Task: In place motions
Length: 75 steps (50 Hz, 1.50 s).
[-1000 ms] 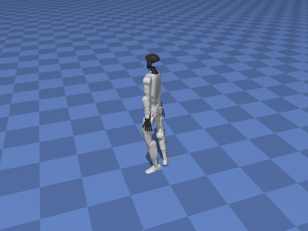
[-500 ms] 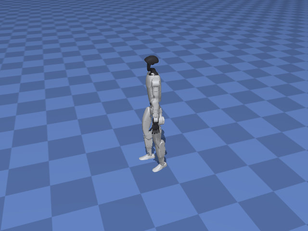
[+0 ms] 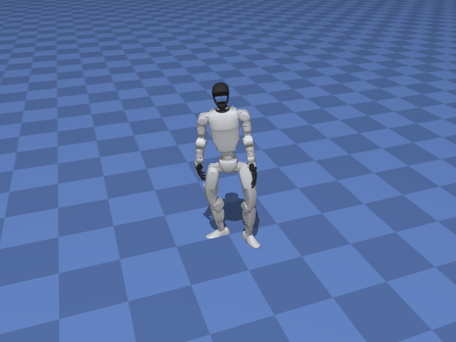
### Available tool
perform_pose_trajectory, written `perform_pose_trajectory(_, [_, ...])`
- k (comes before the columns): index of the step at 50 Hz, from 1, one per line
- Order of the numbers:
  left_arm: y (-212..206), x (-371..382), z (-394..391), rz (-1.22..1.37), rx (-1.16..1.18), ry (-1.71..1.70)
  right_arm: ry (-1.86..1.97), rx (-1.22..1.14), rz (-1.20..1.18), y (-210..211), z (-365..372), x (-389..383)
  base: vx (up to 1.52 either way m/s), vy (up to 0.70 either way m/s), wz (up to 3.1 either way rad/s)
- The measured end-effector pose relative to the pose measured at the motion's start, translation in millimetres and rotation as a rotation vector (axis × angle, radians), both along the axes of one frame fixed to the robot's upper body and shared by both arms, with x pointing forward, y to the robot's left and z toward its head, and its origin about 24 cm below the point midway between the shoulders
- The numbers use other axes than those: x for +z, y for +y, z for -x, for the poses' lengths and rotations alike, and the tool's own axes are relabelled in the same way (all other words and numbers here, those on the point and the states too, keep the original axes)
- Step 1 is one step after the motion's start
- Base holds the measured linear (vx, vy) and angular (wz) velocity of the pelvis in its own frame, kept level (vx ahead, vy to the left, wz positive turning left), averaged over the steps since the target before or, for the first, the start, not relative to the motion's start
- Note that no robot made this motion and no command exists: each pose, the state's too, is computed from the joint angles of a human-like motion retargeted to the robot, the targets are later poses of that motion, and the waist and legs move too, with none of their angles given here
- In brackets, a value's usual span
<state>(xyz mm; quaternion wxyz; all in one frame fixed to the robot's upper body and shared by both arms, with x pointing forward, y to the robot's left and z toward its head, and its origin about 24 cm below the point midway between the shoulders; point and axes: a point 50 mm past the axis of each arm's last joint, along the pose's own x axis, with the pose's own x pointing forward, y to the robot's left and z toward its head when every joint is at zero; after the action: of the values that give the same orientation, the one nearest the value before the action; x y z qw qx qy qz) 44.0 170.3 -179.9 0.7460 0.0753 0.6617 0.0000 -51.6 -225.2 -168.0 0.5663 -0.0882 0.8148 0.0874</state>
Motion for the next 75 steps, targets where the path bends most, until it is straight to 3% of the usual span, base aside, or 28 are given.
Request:
perform_pose_trajectory(6, [-2,-1,25,-0.004,0.053,0.098,-0.022,-0.033,0.010,-5,-6,0,0.20,0.53,1.99])
perform_pose_trajectory(10, [10,0,25,-0.020,0.077,0.093,-0.129,-0.028,-0.103,9,-37,-6,0.05,0.26,1.68])
perform_pose_trajectory(22, [37,3,41,-0.071,0.152,0.133,-0.187,0.329,-0.156,24,-60,-10,0.15,-0.02,1.30])
perform_pose_trajectory(30, [43,4,24,-0.077,-0.016,0.114,-0.187,0.237,-0.144,26,-53,-10,-0.01,-0.08,-0.12])
perform_pose_trajectory(49, [40,3,54,-0.058,0.102,0.151,-0.204,0.228,-0.079,-1,-66,-5,-0.16,-0.24,-2.76])
perform_pose_trajectory(60, [38,4,81,-0.047,0.217,0.202,-0.095,0.282,-0.124,17,-50,-7,0.12,-0.42,-2.08])
perform_pose_trajectory(75, [15,-1,28,0.056,0.057,0.021,-0.135,0.320,-0.070,0,-62,-5,0.11,-0.03,-1.50])
